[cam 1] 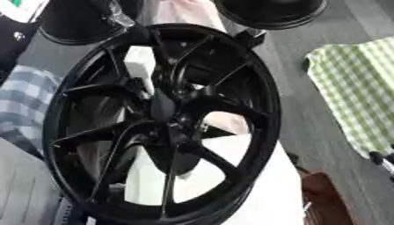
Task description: Pull the pin out of the wheel hub.
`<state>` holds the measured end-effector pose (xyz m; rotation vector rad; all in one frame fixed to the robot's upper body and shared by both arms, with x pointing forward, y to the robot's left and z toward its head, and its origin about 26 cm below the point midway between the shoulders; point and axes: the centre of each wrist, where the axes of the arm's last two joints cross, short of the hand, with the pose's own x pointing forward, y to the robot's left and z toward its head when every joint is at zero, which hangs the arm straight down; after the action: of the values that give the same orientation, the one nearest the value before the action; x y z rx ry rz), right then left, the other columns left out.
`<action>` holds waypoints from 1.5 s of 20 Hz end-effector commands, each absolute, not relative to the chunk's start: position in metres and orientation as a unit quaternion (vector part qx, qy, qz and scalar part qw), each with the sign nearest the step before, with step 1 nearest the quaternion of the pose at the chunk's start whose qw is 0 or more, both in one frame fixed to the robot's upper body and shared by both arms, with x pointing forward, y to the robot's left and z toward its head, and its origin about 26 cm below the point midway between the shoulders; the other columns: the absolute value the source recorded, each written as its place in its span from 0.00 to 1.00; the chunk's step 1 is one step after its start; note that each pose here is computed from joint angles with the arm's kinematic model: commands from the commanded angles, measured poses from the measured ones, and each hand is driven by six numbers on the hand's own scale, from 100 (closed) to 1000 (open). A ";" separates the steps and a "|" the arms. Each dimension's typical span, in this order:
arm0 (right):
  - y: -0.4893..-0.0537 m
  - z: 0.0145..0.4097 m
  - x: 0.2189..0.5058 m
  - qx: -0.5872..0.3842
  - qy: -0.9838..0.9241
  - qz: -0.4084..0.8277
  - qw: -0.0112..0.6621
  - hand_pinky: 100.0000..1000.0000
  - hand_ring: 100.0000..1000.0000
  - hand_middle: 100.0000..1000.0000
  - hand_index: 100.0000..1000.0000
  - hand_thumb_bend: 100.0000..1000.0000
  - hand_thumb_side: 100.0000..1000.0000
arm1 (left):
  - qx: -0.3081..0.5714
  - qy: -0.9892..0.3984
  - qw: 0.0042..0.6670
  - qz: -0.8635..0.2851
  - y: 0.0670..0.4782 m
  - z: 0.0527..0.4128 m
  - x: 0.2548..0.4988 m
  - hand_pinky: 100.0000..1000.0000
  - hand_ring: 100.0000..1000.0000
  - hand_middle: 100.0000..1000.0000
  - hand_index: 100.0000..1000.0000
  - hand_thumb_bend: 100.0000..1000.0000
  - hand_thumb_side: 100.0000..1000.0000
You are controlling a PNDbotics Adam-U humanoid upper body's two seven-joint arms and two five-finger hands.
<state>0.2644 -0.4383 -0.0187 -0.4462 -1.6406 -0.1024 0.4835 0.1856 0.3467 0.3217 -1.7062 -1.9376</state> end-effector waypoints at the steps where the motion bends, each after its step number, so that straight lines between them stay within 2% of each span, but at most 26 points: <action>1: -0.448 -0.005 0.267 -0.209 -0.732 -0.031 0.648 0.41 0.57 0.43 0.63 0.60 0.13 | 0.096 -0.584 0.197 -0.781 0.199 0.357 0.480 0.85 0.79 0.71 0.84 0.73 0.54; 17: -0.447 -0.004 0.268 -0.207 -0.733 -0.033 0.647 0.41 0.57 0.43 0.63 0.61 0.13 | 0.159 -0.510 0.194 -0.823 0.213 0.339 0.484 0.88 0.82 0.74 0.85 0.84 0.46; 22: -0.447 -0.005 0.268 -0.207 -0.733 -0.033 0.648 0.41 0.57 0.43 0.63 0.61 0.13 | 0.158 -0.513 0.195 -0.821 0.213 0.338 0.485 0.86 0.81 0.74 0.85 0.83 0.45; 24: -0.447 -0.005 0.268 -0.206 -0.733 -0.033 0.648 0.41 0.57 0.43 0.63 0.61 0.13 | 0.149 -0.520 0.195 -0.818 0.211 0.337 0.486 0.85 0.79 0.72 0.83 0.82 0.49; 25: -0.447 -0.005 0.269 -0.206 -0.733 -0.033 0.648 0.41 0.57 0.43 0.63 0.61 0.13 | 0.143 -0.524 0.194 -0.817 0.210 0.336 0.486 0.85 0.79 0.72 0.83 0.80 0.46; 30: -0.446 -0.004 0.269 -0.206 -0.733 -0.034 0.648 0.41 0.56 0.43 0.63 0.61 0.13 | 0.115 -0.537 0.181 -0.816 0.198 0.332 0.485 0.84 0.77 0.70 0.81 0.76 0.45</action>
<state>0.2660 -0.4380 -0.0175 -0.4433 -1.6432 -0.1026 0.4880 0.1977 0.3184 0.3872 -1.6080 -1.9857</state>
